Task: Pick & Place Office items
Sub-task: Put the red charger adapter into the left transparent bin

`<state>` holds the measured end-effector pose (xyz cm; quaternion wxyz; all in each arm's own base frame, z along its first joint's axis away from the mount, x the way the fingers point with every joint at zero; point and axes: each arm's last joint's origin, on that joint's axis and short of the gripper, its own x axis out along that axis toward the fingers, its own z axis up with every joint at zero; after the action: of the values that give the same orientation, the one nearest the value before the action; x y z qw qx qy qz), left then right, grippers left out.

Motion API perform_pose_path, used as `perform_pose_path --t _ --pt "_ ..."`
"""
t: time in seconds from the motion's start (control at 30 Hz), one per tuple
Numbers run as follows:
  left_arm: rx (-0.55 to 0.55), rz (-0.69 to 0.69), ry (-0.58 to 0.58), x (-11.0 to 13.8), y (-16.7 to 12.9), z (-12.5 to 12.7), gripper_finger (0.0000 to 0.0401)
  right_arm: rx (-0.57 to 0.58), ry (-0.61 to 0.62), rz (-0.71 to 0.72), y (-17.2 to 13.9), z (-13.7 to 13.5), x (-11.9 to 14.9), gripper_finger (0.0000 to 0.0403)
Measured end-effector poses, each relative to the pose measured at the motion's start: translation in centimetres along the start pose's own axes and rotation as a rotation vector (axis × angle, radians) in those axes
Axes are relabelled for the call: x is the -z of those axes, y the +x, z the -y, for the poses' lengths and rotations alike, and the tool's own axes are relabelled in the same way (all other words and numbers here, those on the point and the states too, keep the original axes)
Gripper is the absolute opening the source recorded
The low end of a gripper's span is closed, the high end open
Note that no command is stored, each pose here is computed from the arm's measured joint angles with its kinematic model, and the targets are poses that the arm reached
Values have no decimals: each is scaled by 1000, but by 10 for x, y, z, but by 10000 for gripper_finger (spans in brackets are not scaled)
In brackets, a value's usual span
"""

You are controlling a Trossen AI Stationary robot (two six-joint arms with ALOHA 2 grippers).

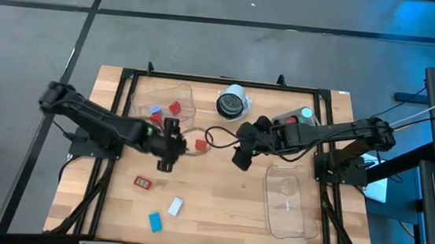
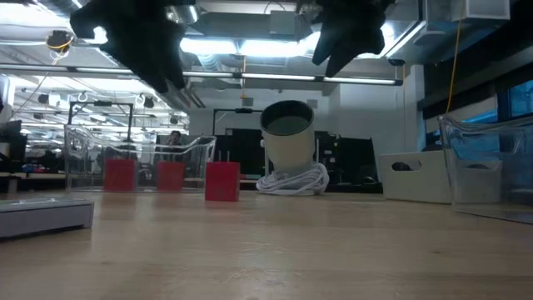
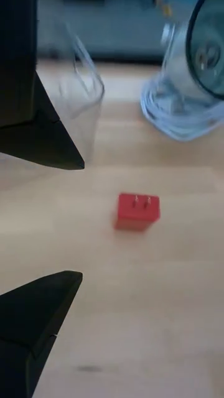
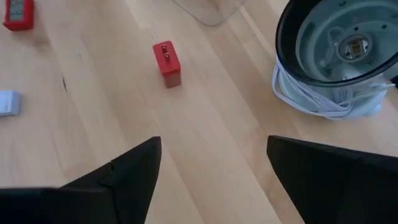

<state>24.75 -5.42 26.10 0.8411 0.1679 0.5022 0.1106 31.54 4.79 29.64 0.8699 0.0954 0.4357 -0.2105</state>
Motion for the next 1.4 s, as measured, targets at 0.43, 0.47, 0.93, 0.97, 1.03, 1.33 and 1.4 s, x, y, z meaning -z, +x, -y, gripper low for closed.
perform_pose_path --t 0.43,0.47,0.93,0.97,1.03,1.33,1.4 --pt "157 512 -290 81 49 -27 279 19 -1 1 3 7 -4 295" --pt "159 526 -315 85 53 -26 279 18 -4 1 3 7 -4 295" --pt "182 561 -352 99 66 -17 279 32 1 19 3 7 -5 295" --pt "183 560 -354 99 66 -17 279 31 5 21 3 7 -5 295" --pt "186 556 -367 99 68 -17 279 30 20 28 3 7 -6 295" --pt "171 573 -307 90 89 -10 279 28 32 32 3 7 -6 295" --pt "154 577 -273 88 95 -8 279 28 34 32 3 7 -6 295"
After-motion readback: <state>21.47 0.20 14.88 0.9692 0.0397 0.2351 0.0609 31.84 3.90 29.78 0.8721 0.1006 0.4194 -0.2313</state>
